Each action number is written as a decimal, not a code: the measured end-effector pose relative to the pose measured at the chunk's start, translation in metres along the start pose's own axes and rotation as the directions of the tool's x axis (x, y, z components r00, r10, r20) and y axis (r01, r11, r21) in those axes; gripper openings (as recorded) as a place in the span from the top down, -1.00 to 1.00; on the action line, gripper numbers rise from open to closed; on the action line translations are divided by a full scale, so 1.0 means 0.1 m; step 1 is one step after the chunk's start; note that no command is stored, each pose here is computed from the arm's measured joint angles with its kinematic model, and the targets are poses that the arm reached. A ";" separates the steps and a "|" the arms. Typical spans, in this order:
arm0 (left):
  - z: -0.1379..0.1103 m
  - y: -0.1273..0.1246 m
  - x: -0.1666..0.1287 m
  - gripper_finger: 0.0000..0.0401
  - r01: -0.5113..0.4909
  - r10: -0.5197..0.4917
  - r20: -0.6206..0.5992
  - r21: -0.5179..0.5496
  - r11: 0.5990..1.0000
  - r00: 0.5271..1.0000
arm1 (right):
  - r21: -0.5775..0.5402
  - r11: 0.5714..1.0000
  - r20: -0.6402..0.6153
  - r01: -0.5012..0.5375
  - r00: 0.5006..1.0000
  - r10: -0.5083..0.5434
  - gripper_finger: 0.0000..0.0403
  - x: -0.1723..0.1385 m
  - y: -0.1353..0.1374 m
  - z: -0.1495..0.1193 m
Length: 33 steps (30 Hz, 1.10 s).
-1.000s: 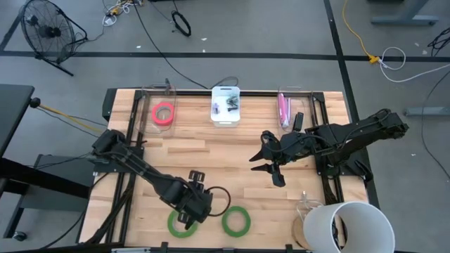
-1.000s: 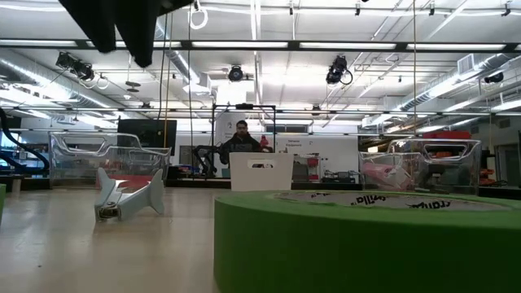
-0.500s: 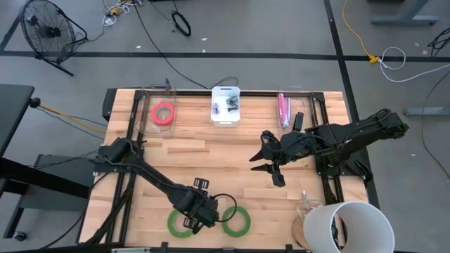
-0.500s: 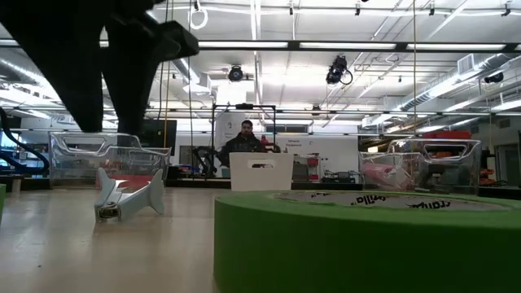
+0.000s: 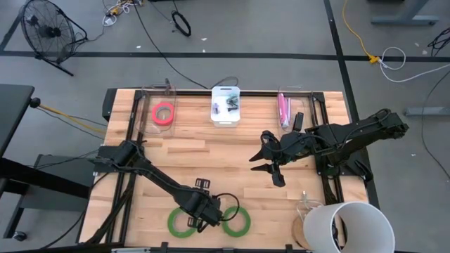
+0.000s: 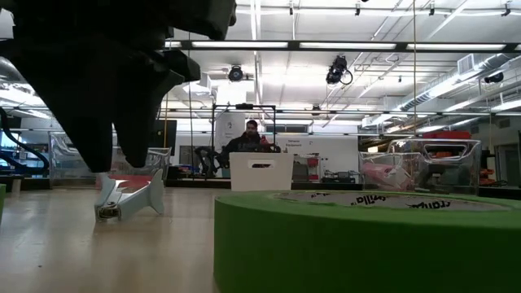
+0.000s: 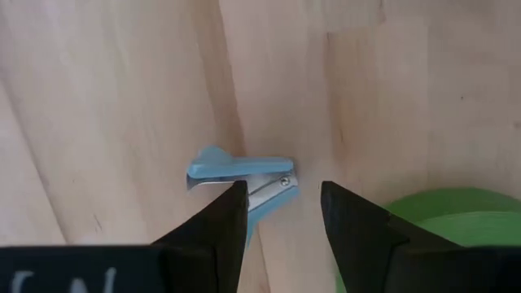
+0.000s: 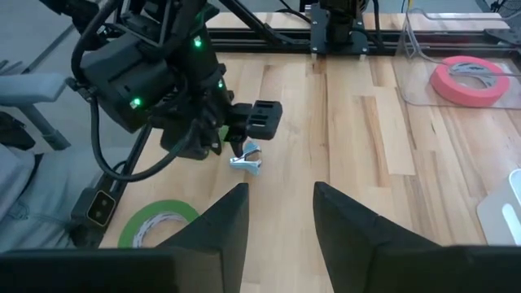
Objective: Pick and place Stapler, Stapler remover, tape
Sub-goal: Put the light blue staple remover into the white bin
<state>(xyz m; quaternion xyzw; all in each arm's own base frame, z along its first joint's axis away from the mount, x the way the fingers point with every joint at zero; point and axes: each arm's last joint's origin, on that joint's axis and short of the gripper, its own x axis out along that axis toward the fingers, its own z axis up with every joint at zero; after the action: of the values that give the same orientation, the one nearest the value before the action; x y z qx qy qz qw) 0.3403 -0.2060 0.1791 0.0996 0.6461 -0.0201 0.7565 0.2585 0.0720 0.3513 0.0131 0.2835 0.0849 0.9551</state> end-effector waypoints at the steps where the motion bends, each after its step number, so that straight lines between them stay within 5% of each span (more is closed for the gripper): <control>1: 0.00 0.01 0.00 0.19 -0.006 0.006 0.000 -0.005 1.000 1.000 | -0.001 1.000 0.000 0.000 1.000 0.000 0.32 0.00 0.00 0.00; 8: -0.06 0.10 0.22 0.19 0.079 -0.082 -0.041 -0.075 0.994 0.996 | -0.006 1.000 -0.001 0.000 1.000 0.000 0.32 0.00 0.00 0.00; 18: -0.01 0.15 0.28 0.19 0.130 -0.130 0.003 -0.012 0.991 0.992 | -0.012 1.000 -0.001 0.000 1.000 0.000 0.32 0.00 0.00 0.00; 33: -0.04 0.23 0.12 0.19 0.000 -0.001 0.050 0.010 1.000 0.999 | -0.013 1.000 0.002 0.000 1.000 0.000 0.32 0.00 0.00 0.00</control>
<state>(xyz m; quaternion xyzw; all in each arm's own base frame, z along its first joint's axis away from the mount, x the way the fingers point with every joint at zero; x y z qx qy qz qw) 0.3423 -0.1820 0.1699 0.1027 0.6267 -0.0259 0.7720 0.2586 0.0721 0.3515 0.0071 0.2820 0.0868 0.9554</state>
